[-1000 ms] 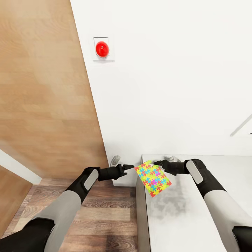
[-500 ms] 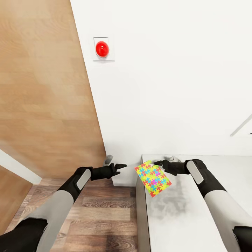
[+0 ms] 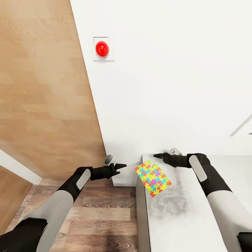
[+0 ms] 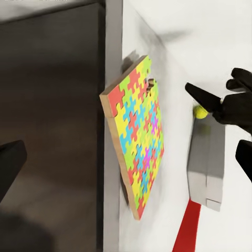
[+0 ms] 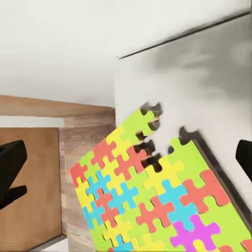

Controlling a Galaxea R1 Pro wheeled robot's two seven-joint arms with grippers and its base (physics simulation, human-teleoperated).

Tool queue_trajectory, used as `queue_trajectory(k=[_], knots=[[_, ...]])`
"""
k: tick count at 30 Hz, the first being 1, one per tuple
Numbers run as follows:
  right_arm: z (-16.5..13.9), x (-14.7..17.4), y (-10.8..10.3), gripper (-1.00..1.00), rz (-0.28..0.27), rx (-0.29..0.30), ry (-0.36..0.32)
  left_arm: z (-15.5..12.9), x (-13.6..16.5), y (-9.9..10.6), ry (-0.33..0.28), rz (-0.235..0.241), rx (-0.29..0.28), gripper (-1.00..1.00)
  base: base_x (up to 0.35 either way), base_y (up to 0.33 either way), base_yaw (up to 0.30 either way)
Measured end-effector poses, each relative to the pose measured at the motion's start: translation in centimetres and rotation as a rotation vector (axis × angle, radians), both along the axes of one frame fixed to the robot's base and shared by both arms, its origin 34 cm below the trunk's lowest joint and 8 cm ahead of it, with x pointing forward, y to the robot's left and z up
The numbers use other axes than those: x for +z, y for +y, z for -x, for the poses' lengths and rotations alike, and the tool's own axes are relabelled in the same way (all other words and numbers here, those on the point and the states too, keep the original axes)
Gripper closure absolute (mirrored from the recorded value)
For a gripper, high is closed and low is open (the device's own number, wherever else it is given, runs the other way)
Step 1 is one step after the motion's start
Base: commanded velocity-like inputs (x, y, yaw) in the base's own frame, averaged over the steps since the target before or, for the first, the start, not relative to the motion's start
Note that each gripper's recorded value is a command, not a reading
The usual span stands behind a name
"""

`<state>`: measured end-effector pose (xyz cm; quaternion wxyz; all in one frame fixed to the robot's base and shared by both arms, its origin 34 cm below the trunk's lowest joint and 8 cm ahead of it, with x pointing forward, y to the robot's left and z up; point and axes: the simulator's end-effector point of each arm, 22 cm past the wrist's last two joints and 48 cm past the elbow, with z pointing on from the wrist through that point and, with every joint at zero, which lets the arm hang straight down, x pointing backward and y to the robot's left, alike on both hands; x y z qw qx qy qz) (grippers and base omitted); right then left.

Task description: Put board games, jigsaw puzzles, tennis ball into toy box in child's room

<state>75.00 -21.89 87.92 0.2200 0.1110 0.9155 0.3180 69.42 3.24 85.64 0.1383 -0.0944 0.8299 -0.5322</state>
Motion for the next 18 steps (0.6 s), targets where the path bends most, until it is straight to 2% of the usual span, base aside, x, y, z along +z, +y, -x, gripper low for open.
queue_trajectory(k=[10,18], knots=[[-0.2,3.0,0.6,-1.00,-0.022,0.033,-0.028,0.0,0.0,0.1,0.000,-0.002,0.000,-1.00,0.000,0.000,0.000],[0.1,4.5,-1.0,-1.00,-0.038,0.021,-0.070,0.0,0.0,0.1,-0.001,-0.002,0.001,-1.00,0.000,0.000,-0.003]])
